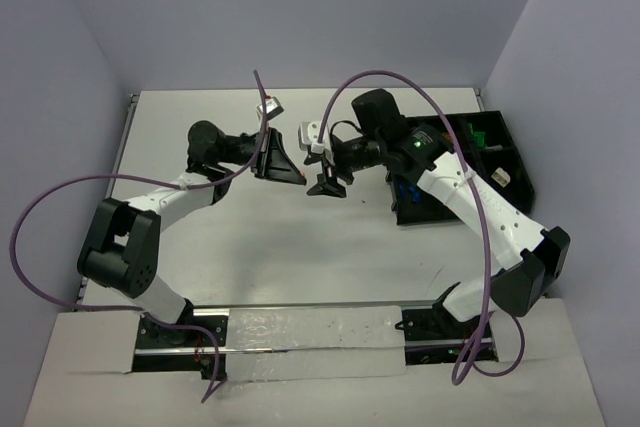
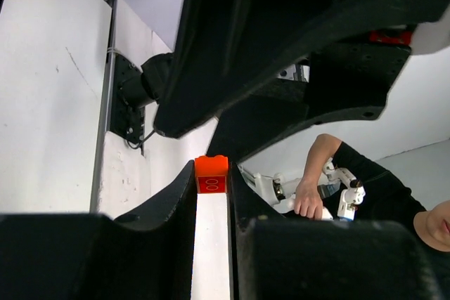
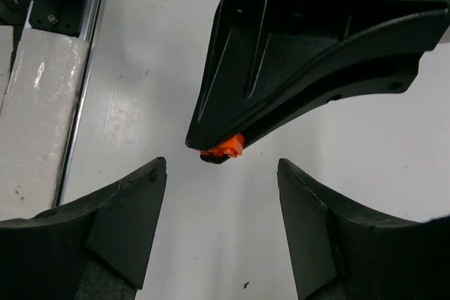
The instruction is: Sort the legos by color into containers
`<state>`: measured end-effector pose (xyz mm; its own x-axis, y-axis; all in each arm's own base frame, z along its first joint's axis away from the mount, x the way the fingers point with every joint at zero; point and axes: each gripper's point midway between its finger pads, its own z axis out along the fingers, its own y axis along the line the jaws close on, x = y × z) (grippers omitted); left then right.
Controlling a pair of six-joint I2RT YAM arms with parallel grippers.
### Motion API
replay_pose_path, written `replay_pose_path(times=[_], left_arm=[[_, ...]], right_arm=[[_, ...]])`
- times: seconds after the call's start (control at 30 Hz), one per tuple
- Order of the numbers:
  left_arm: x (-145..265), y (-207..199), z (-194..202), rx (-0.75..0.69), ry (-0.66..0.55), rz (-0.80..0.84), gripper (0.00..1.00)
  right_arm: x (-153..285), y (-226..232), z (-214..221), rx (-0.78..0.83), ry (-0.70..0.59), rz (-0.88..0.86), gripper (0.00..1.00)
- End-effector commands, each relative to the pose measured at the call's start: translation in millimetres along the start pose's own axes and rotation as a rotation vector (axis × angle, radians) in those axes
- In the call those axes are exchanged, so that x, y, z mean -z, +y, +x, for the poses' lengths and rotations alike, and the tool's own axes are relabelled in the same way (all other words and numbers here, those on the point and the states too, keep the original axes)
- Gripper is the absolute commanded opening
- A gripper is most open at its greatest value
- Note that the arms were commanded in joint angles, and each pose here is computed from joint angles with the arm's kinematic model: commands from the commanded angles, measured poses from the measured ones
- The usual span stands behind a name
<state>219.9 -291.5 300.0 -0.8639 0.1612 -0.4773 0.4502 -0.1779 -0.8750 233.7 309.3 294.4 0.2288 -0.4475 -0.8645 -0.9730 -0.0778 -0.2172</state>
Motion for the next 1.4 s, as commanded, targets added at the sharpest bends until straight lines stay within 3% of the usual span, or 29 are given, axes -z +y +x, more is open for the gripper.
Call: replay_pose_path(times=[0.0,0.33,0.8,0.87,0.9,1.03,1.07,1.27,1.3,1.37], left_arm=[[-2.5,-12.9,-3.9,-0.065,-0.007,-0.002,0.00],[-3.1,-7.7,-6.4,-0.016,-0.032,-0.009,0.00],[-3.0,-13.4,-8.5,-0.007,-0.044,0.011,0.02],[-2.2,-12.3,-9.4,-0.009,-0.046,0.007,0.28],[-0.7,-12.1,-11.4,-0.011,-0.053,0.002,0.53],[13.3,-2.0,-24.4,-0.026,-0.108,-0.050,0.95],[16.7,-0.6,-27.4,-0.036,-0.119,-0.061,0.99],[44.9,13.2,-53.7,-0.123,-0.187,-0.207,0.99],[49.0,21.1,-58.8,-0.101,-0.205,-0.267,0.99],[65.2,47.4,-64.5,-0.266,-0.183,-0.486,0.99]], right_arm=[[1.9,-11.0,-24.0,0.040,-0.035,0.071,0.68],[-3.9,-7.0,-25.7,0.031,-0.032,0.067,0.59],[-11.3,-14.4,-10.0,0.023,-0.001,0.113,0.28],[-10.9,-15.9,-7.7,0.022,0.009,0.122,0.18],[-9.9,-18.2,-6.7,0.022,0.016,0.134,0.12],[-7.0,-20.1,0.2,0.010,0.040,0.158,0.01],[-6.4,-20.3,2.0,0.006,0.045,0.162,0.00],[10.7,-28.0,20.7,-0.045,0.080,0.220,0.00],[16.9,-31.9,29.0,-0.071,0.090,0.240,0.00],[39.3,-41.4,50.0,-0.149,0.109,0.307,0.00]])
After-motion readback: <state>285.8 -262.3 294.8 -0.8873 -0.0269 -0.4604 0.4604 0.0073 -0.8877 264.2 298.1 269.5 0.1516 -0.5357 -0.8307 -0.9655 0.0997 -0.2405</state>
